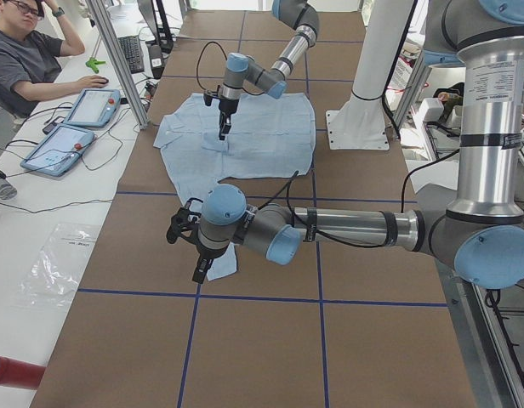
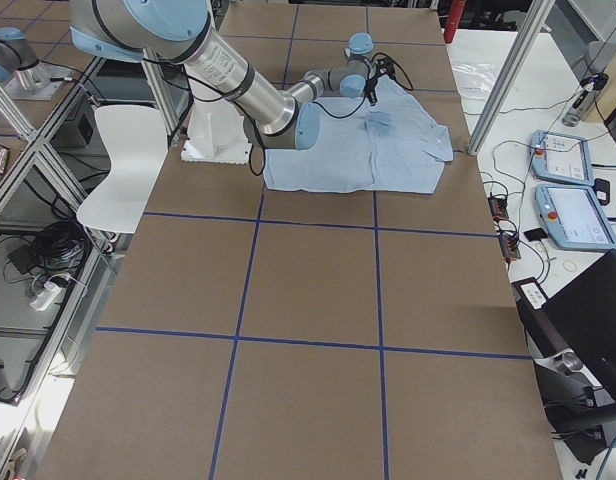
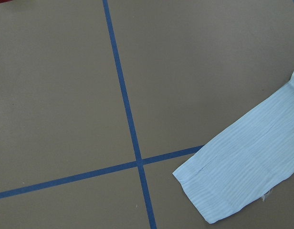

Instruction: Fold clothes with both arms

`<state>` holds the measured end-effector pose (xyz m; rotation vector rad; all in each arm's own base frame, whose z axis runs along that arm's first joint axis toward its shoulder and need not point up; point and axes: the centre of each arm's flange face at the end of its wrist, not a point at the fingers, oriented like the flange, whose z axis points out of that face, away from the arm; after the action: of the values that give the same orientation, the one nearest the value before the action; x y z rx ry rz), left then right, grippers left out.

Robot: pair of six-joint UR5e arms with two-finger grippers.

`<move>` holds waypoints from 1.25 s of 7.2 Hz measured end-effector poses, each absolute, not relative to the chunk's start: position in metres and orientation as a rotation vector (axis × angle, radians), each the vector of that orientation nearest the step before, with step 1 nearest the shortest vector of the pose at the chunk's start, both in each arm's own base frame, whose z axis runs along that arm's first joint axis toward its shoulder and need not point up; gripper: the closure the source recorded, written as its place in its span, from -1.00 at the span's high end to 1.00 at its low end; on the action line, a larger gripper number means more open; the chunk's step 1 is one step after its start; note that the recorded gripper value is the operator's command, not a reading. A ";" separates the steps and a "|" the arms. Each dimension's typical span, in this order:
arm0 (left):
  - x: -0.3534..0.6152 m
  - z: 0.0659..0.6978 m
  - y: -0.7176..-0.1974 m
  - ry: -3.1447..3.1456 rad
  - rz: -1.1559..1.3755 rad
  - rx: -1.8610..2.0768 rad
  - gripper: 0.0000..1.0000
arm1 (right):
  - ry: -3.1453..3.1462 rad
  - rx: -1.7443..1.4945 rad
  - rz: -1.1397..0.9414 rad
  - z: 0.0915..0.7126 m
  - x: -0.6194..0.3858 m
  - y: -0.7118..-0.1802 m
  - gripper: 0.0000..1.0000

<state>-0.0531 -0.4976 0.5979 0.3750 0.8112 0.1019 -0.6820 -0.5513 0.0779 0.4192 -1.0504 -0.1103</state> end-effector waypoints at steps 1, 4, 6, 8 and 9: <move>-0.053 0.597 -0.498 0.811 0.102 0.376 0.98 | -1.052 0.430 -0.109 0.072 -0.686 -0.546 1.00; -0.048 0.591 -0.502 0.823 0.041 0.364 0.94 | -1.045 0.387 -0.048 0.063 -0.677 -0.538 1.00; -0.021 0.589 -0.502 0.867 -0.071 0.327 0.78 | -0.907 0.285 0.016 0.046 -0.629 -0.530 1.00; 0.016 0.592 -0.493 0.889 -0.209 0.298 0.79 | -0.815 0.178 0.047 0.052 -0.565 -0.540 1.00; 0.041 0.596 -0.486 0.882 -0.272 0.287 0.81 | -0.798 0.158 0.033 0.072 -0.531 -0.542 1.00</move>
<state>0.0405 -0.4860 0.5960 0.2866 0.8825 -0.2723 -0.5310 -0.5424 0.0721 0.1582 -0.7981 0.0329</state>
